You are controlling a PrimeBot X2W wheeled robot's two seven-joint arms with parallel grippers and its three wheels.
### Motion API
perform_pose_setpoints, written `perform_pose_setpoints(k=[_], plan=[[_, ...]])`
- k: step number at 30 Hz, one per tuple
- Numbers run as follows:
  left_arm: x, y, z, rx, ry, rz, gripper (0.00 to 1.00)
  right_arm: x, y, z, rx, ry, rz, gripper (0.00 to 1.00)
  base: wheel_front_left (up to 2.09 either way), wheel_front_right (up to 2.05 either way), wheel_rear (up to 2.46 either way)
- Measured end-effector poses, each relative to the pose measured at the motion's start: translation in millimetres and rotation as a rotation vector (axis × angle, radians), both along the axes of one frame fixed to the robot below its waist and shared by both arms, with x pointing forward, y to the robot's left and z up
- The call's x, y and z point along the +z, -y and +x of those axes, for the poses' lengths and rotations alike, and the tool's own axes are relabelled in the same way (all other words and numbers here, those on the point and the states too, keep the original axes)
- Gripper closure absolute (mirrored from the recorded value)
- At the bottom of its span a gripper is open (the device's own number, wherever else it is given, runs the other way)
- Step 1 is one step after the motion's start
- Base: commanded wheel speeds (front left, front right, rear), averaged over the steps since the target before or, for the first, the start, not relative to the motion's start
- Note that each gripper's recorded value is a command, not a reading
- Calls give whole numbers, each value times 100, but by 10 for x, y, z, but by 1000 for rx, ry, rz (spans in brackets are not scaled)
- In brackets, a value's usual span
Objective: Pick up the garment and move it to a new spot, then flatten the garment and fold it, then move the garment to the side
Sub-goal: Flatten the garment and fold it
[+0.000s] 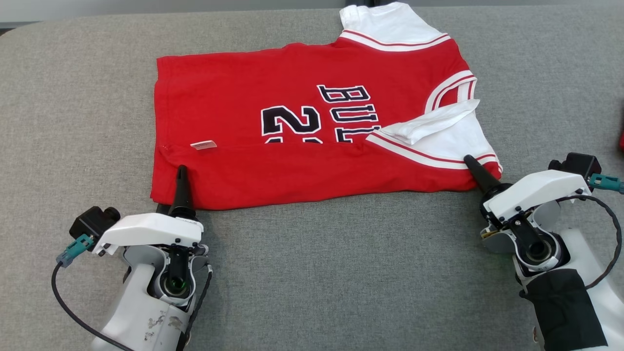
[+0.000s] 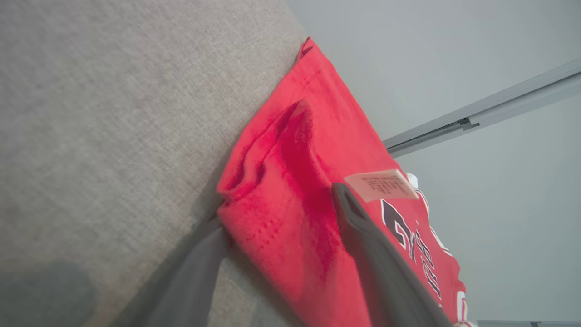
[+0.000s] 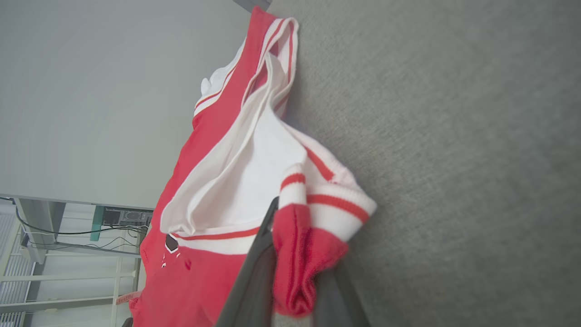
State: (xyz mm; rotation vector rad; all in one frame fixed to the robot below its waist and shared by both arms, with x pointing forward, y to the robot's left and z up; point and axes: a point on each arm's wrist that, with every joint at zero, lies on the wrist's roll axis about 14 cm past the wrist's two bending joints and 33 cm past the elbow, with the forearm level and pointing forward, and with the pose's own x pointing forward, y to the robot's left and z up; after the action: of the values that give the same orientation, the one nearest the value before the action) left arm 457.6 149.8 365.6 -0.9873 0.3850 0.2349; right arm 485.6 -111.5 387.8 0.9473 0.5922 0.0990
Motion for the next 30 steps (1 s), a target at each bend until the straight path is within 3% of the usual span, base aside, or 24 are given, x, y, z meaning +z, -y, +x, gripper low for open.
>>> perform_pose_setpoints(k=[22, 30], plan=[[98, -141, -69, -16, 33, 133, 100, 98, -37, -77, 6, 15, 3, 100, 0, 0, 0], [161, -178, -120, -62, 51, 256, 100, 151, -49, -122, 13, 20, 6, 100, 0, 0, 0]])
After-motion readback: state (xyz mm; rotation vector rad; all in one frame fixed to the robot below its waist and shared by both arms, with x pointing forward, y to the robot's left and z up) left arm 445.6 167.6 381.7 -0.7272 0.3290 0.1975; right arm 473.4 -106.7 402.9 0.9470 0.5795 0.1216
